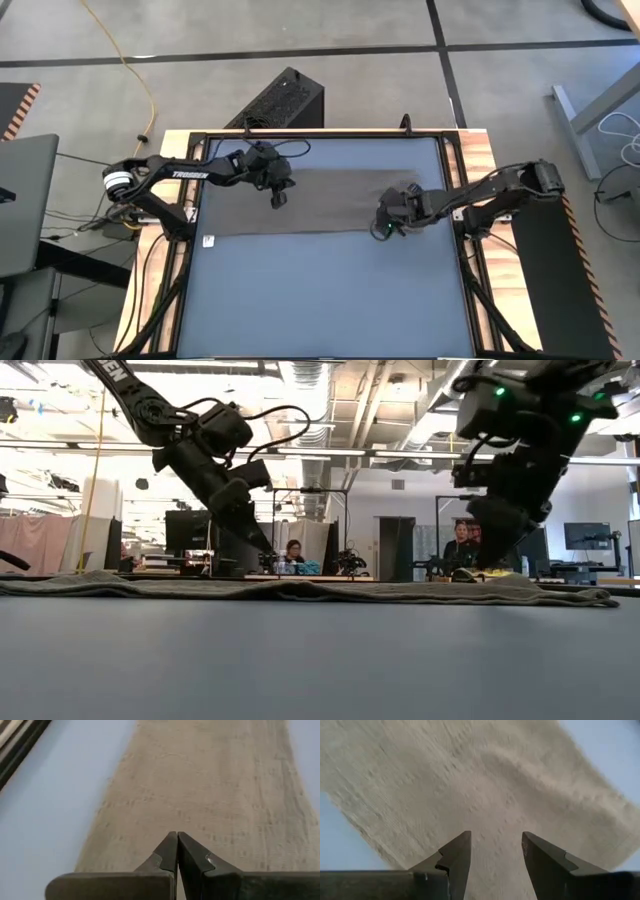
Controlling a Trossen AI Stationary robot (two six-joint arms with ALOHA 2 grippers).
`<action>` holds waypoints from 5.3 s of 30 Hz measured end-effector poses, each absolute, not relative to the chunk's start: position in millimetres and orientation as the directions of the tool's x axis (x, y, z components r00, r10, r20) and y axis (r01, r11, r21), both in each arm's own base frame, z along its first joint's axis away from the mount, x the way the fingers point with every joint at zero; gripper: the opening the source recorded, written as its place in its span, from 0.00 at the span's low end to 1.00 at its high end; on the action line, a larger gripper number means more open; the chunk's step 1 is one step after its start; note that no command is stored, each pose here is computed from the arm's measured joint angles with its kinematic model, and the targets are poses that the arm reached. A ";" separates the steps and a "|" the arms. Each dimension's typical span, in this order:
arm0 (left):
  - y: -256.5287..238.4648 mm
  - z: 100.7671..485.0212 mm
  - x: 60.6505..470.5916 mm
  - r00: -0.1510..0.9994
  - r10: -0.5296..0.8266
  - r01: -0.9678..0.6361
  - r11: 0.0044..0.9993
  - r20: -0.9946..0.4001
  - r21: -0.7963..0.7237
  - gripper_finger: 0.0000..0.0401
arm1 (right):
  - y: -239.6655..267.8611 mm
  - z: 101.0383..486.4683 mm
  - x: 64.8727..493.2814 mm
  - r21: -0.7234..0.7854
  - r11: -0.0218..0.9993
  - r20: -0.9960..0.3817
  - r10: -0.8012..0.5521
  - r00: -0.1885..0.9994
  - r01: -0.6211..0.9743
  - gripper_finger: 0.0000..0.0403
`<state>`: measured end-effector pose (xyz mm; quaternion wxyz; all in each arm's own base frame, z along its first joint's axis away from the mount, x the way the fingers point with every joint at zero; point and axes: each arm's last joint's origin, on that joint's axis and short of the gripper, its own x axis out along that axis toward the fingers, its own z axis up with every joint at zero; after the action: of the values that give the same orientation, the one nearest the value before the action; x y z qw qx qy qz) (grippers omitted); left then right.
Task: Roll towel into tight, uniform cylinder
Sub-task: Fold the gray towel, then roll the gray towel
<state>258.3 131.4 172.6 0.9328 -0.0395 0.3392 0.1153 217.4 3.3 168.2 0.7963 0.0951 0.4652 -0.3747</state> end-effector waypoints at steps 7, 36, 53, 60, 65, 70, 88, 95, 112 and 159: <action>111.6 159.2 256.1 0.669 0.113 -0.171 0.985 -0.734 -0.005 0.00 | 23.8 141.4 198.1 -0.156 0.665 -0.802 -0.517 0.300 0.730 0.50; 74.4 182.1 228.7 0.813 0.033 -0.123 0.985 -0.581 -0.117 0.00 | 26.1 165.3 195.9 -0.135 0.695 -0.831 -0.468 0.302 0.706 0.50; 24.7 129.7 243.7 0.707 -0.049 -0.116 0.976 -0.706 -0.183 0.00 | 27.9 150.5 209.0 -0.115 0.694 -0.802 -0.487 0.345 0.711 0.50; 31.6 115.2 241.6 0.642 -0.084 -0.204 0.940 -0.762 -0.275 0.00 | 46.9 122.6 216.7 -0.203 0.735 -0.806 -0.501 0.317 0.647 0.50; 36.6 113.4 234.5 0.593 -0.135 -0.230 0.917 -0.794 -0.327 0.00 | 49.2 126.2 214.6 -0.153 0.780 -0.876 -0.391 0.282 0.607 0.50; 37.8 111.4 228.7 0.551 -0.243 -0.208 0.886 -0.798 -0.414 0.00 | 43.8 161.7 207.1 -0.015 0.846 -0.945 -0.187 0.270 0.532 0.50; -33.8 120.8 241.7 0.608 -0.339 0.011 0.908 -0.718 -0.419 0.00 | 26.8 142.9 171.4 0.090 0.806 -0.886 -0.203 0.416 0.584 0.50; -44.3 142.1 233.9 0.703 -0.115 -0.111 0.957 -0.702 -0.268 0.00 | 76.5 129.9 169.1 0.292 0.816 -0.867 0.006 0.497 0.499 0.50; -17.9 97.5 247.9 0.599 0.143 -0.443 0.879 -0.787 -0.177 0.00 | 108.5 193.7 182.2 0.056 0.988 -0.846 -0.028 0.533 0.142 0.50; -14.9 122.4 330.4 0.682 -0.012 -0.126 0.983 -0.731 -0.133 0.00 | 119.8 179.2 182.5 0.167 0.965 -0.719 -0.022 0.695 0.204 0.50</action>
<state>330.4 -14.9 122.4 0.9131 -0.0866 0.3973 0.0312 182.5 119.8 179.2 0.9130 0.1176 0.3858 -0.0620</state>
